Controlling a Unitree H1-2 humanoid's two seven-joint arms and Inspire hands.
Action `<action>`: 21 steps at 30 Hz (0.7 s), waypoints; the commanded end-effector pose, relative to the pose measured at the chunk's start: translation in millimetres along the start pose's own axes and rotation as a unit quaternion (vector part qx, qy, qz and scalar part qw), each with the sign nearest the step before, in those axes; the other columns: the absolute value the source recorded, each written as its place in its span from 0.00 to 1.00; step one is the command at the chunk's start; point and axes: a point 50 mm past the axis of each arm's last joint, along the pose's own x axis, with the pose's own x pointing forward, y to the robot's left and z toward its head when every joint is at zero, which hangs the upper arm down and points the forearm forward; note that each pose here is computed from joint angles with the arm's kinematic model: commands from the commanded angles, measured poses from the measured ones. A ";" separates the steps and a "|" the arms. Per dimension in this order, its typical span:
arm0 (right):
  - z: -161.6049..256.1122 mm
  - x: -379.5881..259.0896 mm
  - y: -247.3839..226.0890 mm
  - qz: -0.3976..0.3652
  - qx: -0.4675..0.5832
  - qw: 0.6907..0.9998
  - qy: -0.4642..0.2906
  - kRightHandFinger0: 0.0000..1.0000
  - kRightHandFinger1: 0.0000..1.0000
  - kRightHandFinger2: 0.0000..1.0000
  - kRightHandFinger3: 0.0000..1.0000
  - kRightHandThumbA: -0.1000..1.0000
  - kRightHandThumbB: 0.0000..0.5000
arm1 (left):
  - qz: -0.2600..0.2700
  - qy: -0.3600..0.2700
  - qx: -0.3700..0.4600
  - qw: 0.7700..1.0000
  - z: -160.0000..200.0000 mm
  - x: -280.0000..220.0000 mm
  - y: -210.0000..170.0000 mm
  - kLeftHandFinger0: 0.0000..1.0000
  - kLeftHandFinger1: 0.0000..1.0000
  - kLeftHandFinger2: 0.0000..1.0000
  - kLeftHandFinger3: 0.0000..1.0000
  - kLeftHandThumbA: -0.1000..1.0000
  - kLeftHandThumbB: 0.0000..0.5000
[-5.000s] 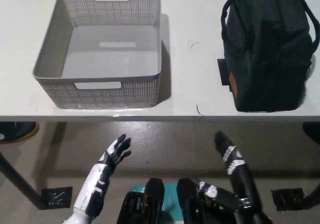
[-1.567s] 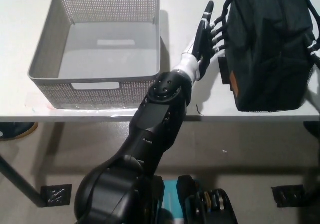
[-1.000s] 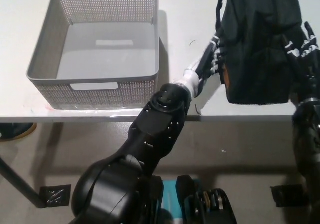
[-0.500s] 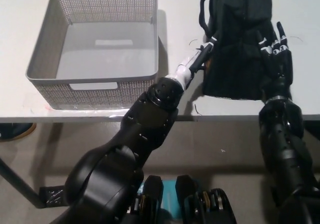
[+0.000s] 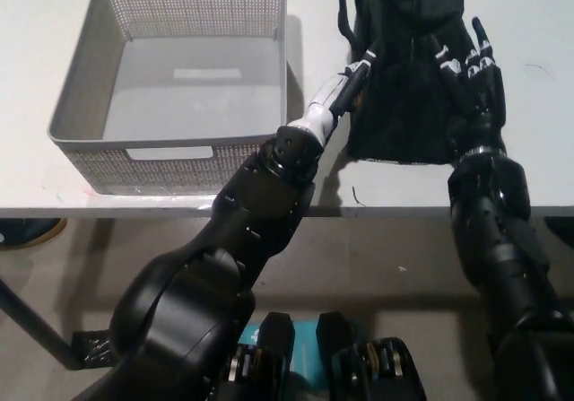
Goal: Use both hands to pick up a lunch bag on the right hand side and place it into a container on the left hand side
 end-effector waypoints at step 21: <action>59.8 10.7 49.3 0.036 -0.027 0.997 -0.062 1.00 1.00 1.00 1.00 1.00 0.13 | -0.134 -0.118 -0.014 0.984 115.4 3.4 -61.4 1.00 1.00 1.00 1.00 1.00 0.59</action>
